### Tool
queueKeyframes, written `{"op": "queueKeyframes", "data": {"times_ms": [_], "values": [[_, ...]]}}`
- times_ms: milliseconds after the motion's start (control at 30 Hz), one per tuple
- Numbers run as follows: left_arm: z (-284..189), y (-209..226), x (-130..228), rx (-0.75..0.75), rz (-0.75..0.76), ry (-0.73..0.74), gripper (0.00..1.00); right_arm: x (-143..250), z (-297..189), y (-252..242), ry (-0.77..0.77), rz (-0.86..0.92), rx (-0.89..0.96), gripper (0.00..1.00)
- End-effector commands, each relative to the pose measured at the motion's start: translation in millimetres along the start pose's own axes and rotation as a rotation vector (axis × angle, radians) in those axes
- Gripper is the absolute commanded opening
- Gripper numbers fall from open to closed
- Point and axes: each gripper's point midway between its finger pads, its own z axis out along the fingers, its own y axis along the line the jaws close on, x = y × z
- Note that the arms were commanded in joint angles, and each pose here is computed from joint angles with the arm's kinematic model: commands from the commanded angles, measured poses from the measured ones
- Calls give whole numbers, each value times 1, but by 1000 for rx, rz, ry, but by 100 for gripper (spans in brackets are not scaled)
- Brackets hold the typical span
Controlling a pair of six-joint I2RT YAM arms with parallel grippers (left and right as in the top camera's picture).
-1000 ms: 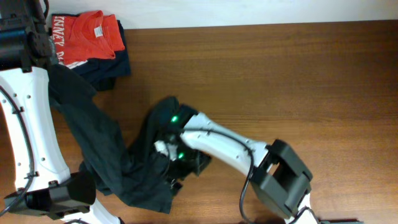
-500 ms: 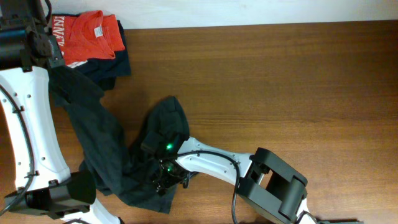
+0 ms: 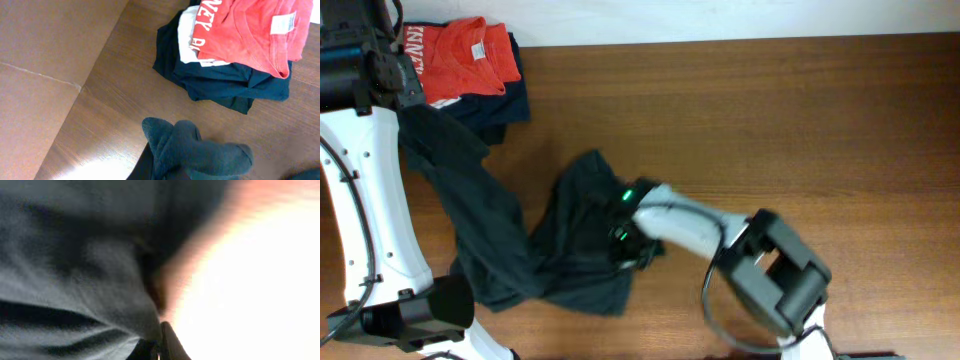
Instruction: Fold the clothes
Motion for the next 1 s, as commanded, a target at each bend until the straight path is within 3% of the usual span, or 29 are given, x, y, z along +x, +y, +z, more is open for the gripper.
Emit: {"op": "queueKeyframes", "data": {"times_ms": [0,167,267,300,367,400,433,567,733,800,967], "values": [[6,-17,0,91,-16,17,1,-55,-61,-84,-116,184,86,4],[-1,-95,13,468,13,96,1,-106,-178,-219,-318,374,87,4],[-11,-163,32,584,114,153,1,-101,-257,-322,-493,543,80,4],[-14,-187,40,608,162,165,1,-90,-274,-354,-532,613,80,10],[-16,-224,53,640,232,184,1,-67,-277,-376,-500,689,23,66],[-16,-235,58,645,254,192,2,-58,-273,-377,-470,711,-7,82],[-12,-247,64,638,279,201,2,-45,-267,-377,-416,733,-31,91],[8,-263,71,575,318,202,2,-26,-246,-337,-238,660,-80,94],[23,-239,62,411,329,164,6,-60,-193,-281,-185,500,-22,99],[26,-230,64,370,337,174,6,-59,-160,-282,-149,602,64,99],[27,-228,66,366,338,185,6,-55,-98,-298,-125,675,51,99]]}}
